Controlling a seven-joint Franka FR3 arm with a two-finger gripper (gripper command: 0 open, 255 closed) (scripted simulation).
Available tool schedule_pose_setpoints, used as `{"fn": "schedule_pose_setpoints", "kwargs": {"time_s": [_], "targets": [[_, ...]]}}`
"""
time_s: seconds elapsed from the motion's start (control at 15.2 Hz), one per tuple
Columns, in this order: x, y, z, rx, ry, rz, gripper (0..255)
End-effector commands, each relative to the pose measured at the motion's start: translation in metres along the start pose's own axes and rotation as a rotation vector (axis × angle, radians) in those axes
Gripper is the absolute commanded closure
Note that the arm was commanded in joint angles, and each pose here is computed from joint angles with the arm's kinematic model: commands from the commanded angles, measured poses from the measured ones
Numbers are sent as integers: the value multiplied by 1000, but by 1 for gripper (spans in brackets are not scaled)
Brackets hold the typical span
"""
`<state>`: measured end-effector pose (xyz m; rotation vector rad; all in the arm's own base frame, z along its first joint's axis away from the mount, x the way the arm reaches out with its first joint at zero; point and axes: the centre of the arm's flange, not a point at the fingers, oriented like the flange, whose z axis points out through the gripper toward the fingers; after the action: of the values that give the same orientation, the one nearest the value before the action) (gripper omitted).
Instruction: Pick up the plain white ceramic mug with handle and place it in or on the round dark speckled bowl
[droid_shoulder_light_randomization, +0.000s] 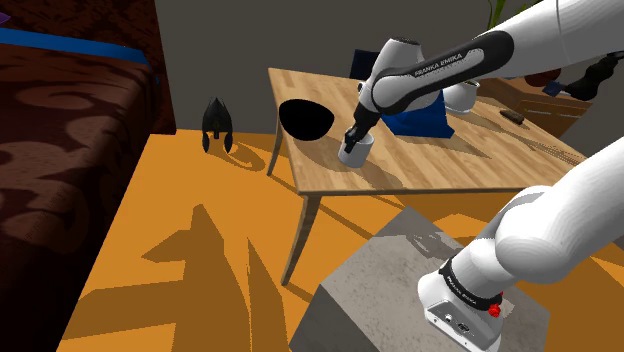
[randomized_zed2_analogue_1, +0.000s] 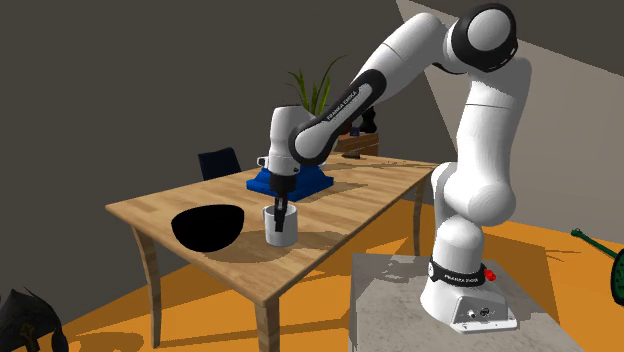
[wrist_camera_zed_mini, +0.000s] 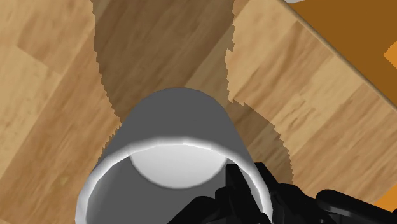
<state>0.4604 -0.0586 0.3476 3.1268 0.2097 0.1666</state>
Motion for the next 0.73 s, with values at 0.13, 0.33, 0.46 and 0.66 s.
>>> {"fn": "schedule_pose_setpoints", "kwargs": {"time_s": [0.13, 0.33, 0.46, 0.66], "targets": [[0, 0, 0, 0, 0, 0, 255], [1, 0, -5, 0, 0, 0, 255], [2, 0, -16, 0, 0, 0, 255], [3, 0, -31, 0, 0, 0, 255]]}}
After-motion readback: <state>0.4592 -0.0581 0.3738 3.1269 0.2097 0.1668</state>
